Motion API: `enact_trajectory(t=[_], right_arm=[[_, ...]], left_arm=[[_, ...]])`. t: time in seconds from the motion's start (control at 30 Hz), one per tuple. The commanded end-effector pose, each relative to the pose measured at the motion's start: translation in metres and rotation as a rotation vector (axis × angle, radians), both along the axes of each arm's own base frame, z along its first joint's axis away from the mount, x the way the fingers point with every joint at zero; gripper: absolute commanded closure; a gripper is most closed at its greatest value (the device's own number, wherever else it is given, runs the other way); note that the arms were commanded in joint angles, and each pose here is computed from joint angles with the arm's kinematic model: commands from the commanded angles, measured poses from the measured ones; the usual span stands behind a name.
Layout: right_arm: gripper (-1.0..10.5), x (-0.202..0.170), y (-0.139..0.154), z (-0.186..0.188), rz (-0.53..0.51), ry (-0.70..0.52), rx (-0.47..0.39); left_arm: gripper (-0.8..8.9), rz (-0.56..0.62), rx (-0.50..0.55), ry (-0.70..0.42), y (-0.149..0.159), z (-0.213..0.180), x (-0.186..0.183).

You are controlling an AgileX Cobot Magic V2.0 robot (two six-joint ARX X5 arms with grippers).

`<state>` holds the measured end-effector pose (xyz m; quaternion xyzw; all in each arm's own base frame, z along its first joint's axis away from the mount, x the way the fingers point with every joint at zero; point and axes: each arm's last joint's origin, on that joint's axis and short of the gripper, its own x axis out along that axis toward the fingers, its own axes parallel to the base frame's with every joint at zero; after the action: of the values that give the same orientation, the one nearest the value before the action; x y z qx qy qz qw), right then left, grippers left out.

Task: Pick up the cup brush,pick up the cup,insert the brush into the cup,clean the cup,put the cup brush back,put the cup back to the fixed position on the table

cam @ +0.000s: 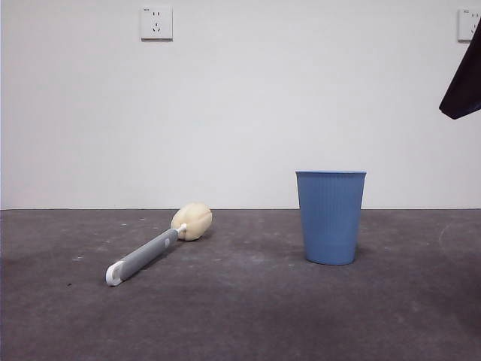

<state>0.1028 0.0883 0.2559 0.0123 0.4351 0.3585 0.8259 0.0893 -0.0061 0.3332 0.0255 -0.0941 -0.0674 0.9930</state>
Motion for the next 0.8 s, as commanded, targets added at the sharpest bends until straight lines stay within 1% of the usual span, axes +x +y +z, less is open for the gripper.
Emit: enact_trajectory(t=[0.03, 0.23, 0.4, 0.53, 0.67, 0.73, 0.8], right_arm=[[9.5, 0.0, 0.0, 0.001, -0.004, -0.004, 0.006], [9.5, 0.0, 0.0, 0.001, -0.004, -0.004, 0.006], [9.5, 0.0, 0.0, 0.001, -0.004, -0.004, 0.006], [9.5, 0.0, 0.0, 0.001, -0.004, -0.005, 0.005], [9.5, 0.0, 0.0, 0.001, -0.004, -0.004, 0.006], [9.5, 0.0, 0.0, 0.001, -0.005, -0.005, 0.005], [9.5, 0.0, 0.0, 0.001, -0.005, -0.004, 0.006]], left_arm=[[8.16, 0.031, 0.012, 0.022, 0.003, -0.042, 0.004], [8.16, 0.045, -0.04, 0.082, 0.005, -0.11, 0.004], [8.16, 0.044, -0.078, 0.136, 0.005, -0.149, 0.007], [8.16, 0.042, -0.104, 0.175, 0.005, -0.167, 0.008], [8.16, 0.045, -0.103, 0.244, 0.005, -0.173, 0.008], [8.16, 0.046, -0.103, 0.292, 0.005, -0.178, 0.008], [8.16, 0.05, -0.107, 0.364, 0.005, -0.185, 0.007]])
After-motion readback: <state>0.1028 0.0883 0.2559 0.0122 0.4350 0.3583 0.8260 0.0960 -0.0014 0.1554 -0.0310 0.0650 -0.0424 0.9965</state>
